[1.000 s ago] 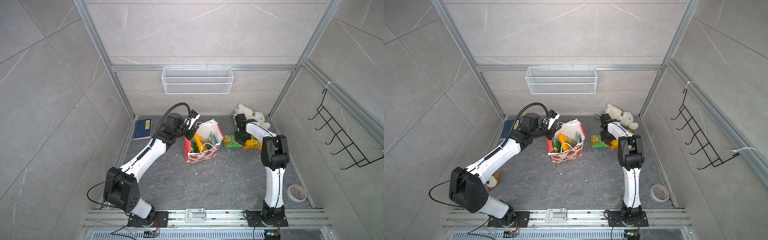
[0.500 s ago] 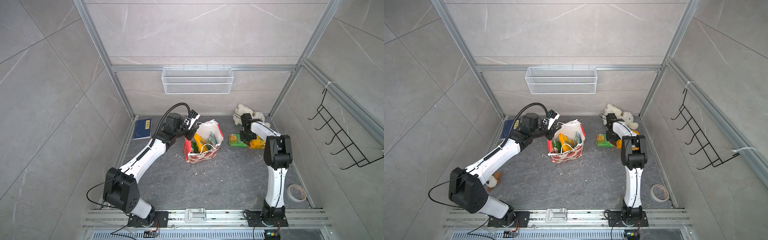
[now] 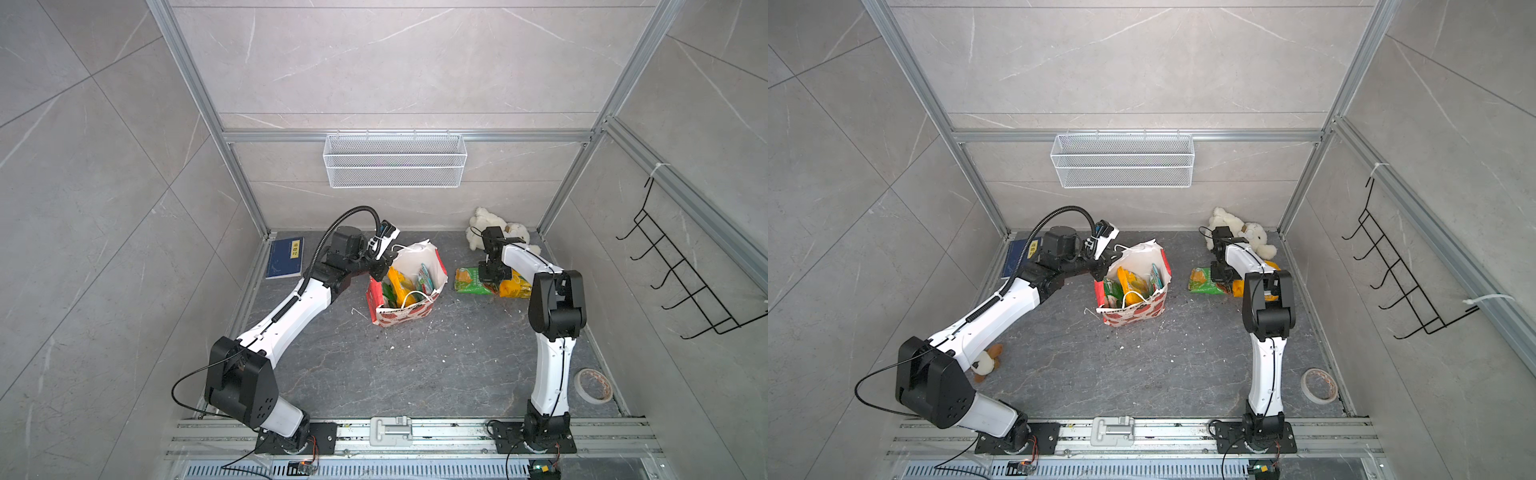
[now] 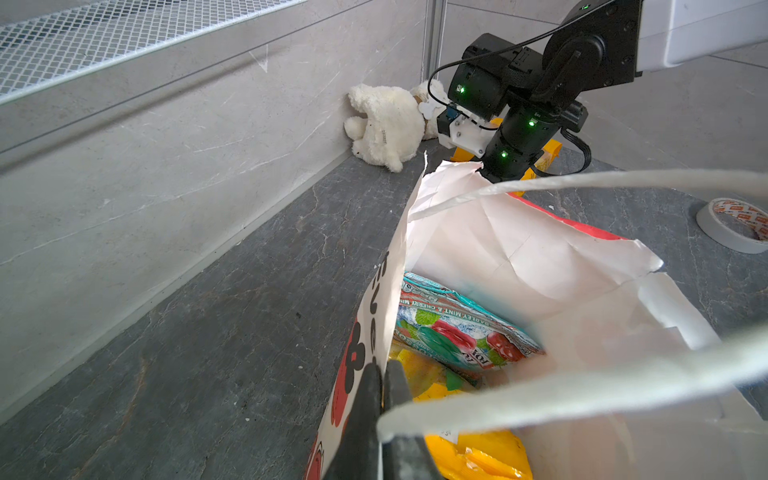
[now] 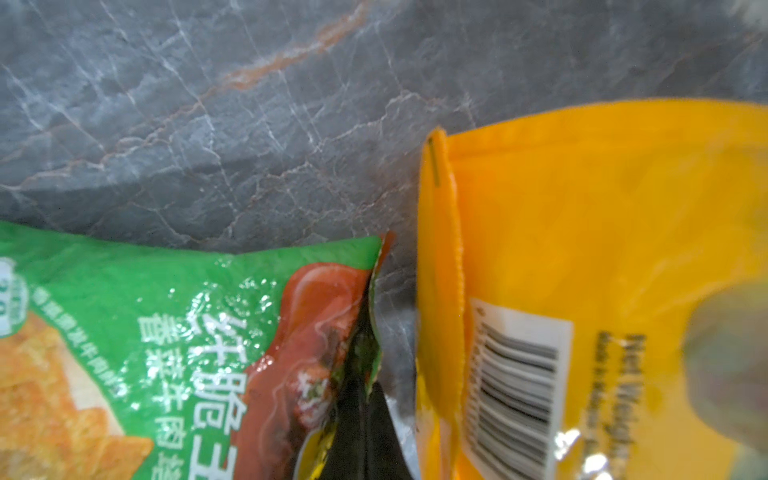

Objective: Take the snacks out of the paper bag
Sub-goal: 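Lower the green pack beside the yellow pack and open the right gripper, then raise the right gripper and swing it back toward the bag, then lower the right gripper into the bag beside the left gripper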

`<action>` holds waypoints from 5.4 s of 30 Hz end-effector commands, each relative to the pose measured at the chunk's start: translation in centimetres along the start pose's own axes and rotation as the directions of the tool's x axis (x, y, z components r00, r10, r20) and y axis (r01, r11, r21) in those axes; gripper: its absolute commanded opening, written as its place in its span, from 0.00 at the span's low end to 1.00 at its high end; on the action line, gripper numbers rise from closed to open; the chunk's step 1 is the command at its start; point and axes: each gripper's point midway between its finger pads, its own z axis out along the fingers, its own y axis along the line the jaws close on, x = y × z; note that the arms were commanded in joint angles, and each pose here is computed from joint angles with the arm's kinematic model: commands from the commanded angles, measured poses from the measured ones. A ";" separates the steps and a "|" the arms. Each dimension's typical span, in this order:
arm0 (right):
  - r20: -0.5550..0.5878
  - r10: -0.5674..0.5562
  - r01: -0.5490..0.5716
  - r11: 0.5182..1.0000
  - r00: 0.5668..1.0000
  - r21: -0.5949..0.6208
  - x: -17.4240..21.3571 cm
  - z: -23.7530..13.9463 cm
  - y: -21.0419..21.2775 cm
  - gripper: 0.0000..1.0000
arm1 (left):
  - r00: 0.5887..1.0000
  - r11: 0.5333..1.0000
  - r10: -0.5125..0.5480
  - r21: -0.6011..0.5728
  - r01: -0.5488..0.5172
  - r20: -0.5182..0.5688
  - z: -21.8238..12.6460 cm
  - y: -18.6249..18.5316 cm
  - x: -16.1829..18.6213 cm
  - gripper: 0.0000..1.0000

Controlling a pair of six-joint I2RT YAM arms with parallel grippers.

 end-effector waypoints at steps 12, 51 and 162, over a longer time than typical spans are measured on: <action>0.111 0.015 -0.015 1.000 0.994 -0.001 -2.7 -6.4 -1.2 0.25 | 0.990 0.998 0.052 0.028 -0.056 0.134 -2.0 -1.2 -4.4 0.00; -0.015 0.625 -0.592 0.731 0.780 -0.339 4.5 -1.2 -9.6 0.26 | 0.985 0.992 0.111 0.046 -0.118 0.131 -2.9 -2.0 -4.9 0.00; 0.667 -0.053 0.532 0.651 0.743 -0.541 16.5 -32.3 24.7 0.41 | 0.983 0.975 0.130 0.164 -0.150 0.126 -5.2 -9.2 -2.1 0.00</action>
